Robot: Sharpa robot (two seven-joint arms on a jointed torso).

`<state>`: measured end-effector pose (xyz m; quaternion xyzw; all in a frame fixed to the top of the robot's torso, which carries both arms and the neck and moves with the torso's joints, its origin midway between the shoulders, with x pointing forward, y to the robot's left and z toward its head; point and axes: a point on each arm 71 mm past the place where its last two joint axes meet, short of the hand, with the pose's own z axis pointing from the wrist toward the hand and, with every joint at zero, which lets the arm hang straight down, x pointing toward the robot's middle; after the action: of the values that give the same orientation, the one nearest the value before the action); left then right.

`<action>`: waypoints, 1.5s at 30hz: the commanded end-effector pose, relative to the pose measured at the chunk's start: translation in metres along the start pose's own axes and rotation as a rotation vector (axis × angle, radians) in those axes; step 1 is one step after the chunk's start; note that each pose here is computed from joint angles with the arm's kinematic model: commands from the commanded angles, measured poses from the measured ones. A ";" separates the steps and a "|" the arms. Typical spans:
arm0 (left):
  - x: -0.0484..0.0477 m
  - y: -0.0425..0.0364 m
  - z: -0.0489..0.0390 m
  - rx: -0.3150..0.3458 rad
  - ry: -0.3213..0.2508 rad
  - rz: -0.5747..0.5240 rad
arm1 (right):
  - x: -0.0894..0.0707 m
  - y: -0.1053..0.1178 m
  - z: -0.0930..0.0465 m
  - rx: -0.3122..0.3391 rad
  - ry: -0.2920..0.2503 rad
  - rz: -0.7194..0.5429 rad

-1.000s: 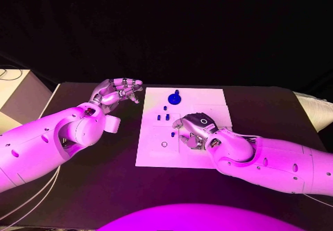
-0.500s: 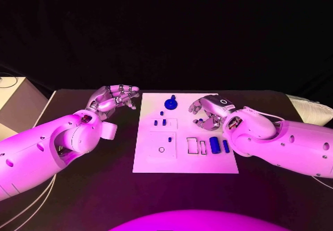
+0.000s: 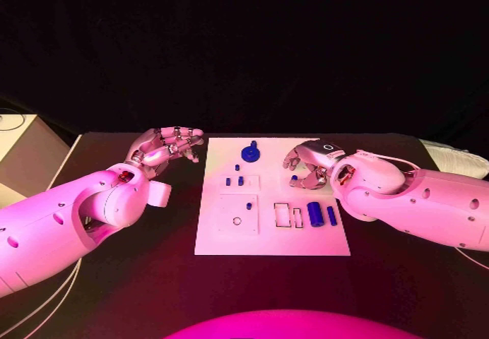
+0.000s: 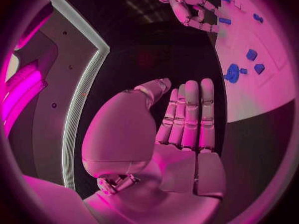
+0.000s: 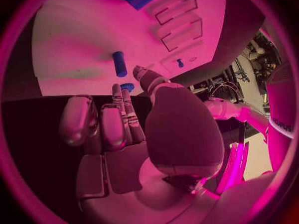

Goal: Assemble the parts on the task board

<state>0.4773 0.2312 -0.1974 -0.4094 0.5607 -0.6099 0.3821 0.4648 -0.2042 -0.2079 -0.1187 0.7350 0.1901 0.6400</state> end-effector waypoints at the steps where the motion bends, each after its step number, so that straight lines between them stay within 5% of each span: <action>1: 0.0014 -0.0008 0.0002 0.006 0.009 -0.010 | 0.006 0.000 0.001 -0.014 0.079 -0.053; 45: -0.0013 0.0012 -0.0005 -0.006 -0.007 -0.005 | 0.010 -0.002 0.004 0.010 0.057 -0.102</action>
<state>0.4774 0.2331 -0.1992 -0.4127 0.5623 -0.6061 0.3823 0.4673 -0.2027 -0.2171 -0.1508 0.7492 0.1593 0.6250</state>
